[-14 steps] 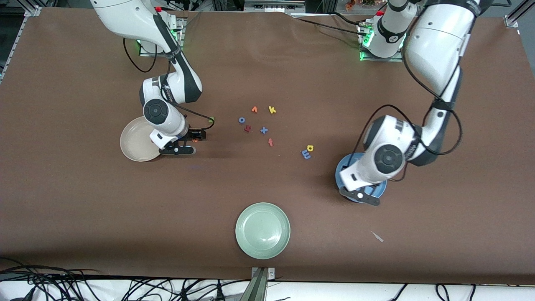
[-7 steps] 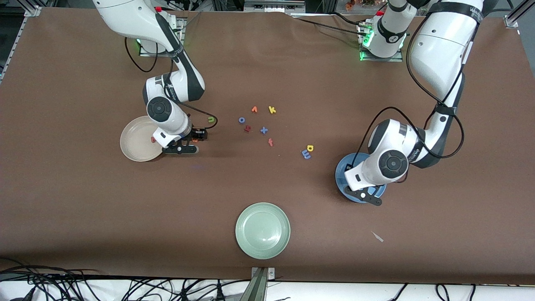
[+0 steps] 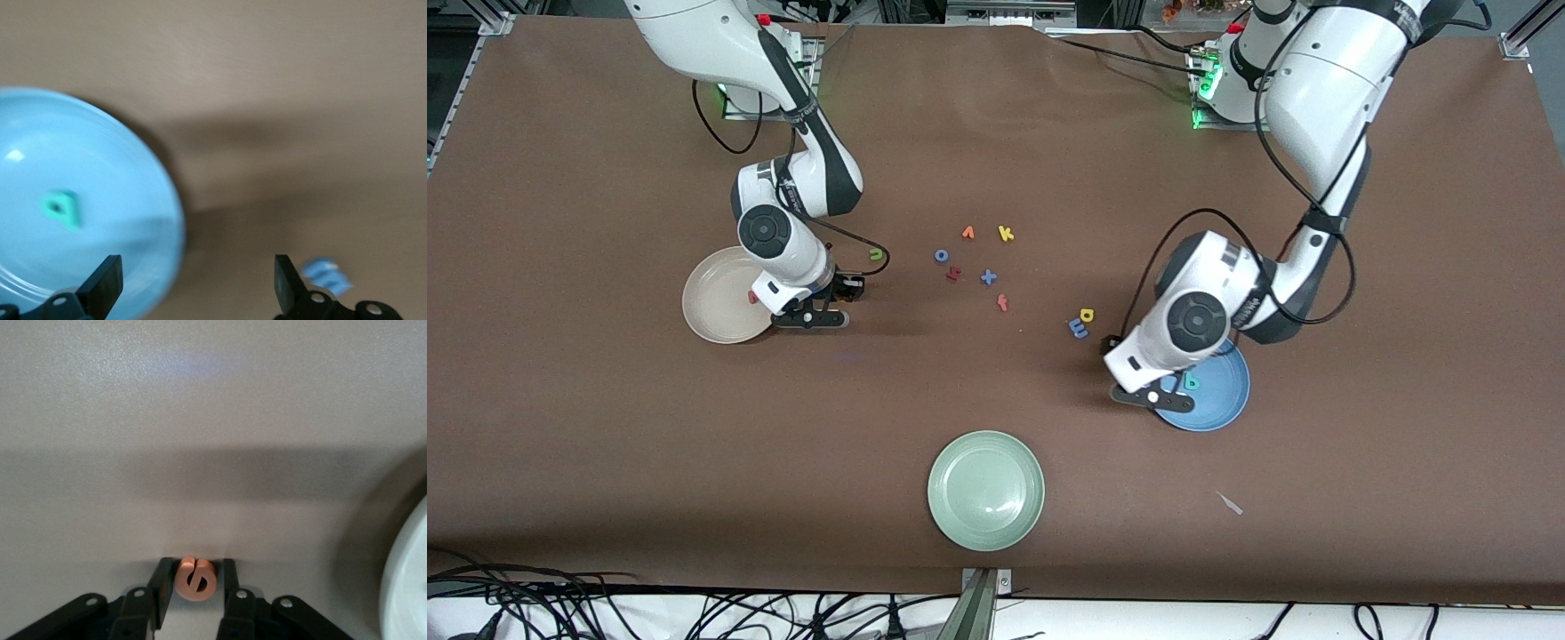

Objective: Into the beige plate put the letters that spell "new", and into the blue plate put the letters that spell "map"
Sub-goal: 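Grasp the orange 6 with the right gripper while the left gripper reaches, then drop the orange 6 on the white plate while the left gripper grasps the m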

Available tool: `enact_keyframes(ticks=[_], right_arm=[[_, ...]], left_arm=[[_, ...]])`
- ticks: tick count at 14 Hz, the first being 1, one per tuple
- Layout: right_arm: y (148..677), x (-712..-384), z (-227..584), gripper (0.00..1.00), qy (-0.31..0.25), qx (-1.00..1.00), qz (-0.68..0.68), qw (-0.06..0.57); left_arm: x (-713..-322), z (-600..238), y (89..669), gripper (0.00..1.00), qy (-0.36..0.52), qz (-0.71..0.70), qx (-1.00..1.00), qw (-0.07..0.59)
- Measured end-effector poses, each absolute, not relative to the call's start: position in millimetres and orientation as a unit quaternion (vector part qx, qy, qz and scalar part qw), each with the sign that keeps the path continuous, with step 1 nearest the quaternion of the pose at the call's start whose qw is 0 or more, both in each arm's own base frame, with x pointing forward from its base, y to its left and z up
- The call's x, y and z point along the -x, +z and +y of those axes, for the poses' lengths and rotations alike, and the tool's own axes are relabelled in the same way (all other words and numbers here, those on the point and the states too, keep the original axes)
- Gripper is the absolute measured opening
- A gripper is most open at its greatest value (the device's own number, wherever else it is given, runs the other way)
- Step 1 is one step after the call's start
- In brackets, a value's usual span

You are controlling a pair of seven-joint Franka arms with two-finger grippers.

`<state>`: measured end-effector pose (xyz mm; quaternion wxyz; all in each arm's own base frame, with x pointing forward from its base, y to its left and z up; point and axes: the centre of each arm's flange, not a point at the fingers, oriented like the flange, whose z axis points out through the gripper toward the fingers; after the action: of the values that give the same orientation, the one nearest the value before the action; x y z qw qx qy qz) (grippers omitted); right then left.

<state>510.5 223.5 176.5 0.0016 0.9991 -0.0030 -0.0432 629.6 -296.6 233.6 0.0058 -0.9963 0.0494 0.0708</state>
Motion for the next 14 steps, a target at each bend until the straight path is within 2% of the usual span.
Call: enact_keyframes(ticks=[3, 5, 8, 11, 14], right_arm=[[177, -511, 223, 0.29, -0.043, -0.999, -0.009, 0.000], [177, -511, 223, 0.29, -0.043, -0.999, -0.011, 0.000], [182, -513, 225, 0.29, -0.043, -0.999, -0.011, -0.002], [215, -523, 220, 0.29, -0.083, -0.997, -0.009, 0.002], [254, -534, 181, 0.29, -0.106, -0.994, 0.017, -0.001]], left_arm=[[-603, -343, 225, 1.00, 0.077, 0.007, 0.997, 0.014], [-594, -356, 212, 0.95, 0.079, 0.003, 0.997, 0.015], [-590, -359, 190, 0.70, 0.087, 0.004, 0.996, 0.015], [-587, -361, 176, 0.69, 0.096, -0.004, 0.995, 0.007], [-584, -369, 170, 0.69, 0.102, -0.014, 0.995, -0.013]])
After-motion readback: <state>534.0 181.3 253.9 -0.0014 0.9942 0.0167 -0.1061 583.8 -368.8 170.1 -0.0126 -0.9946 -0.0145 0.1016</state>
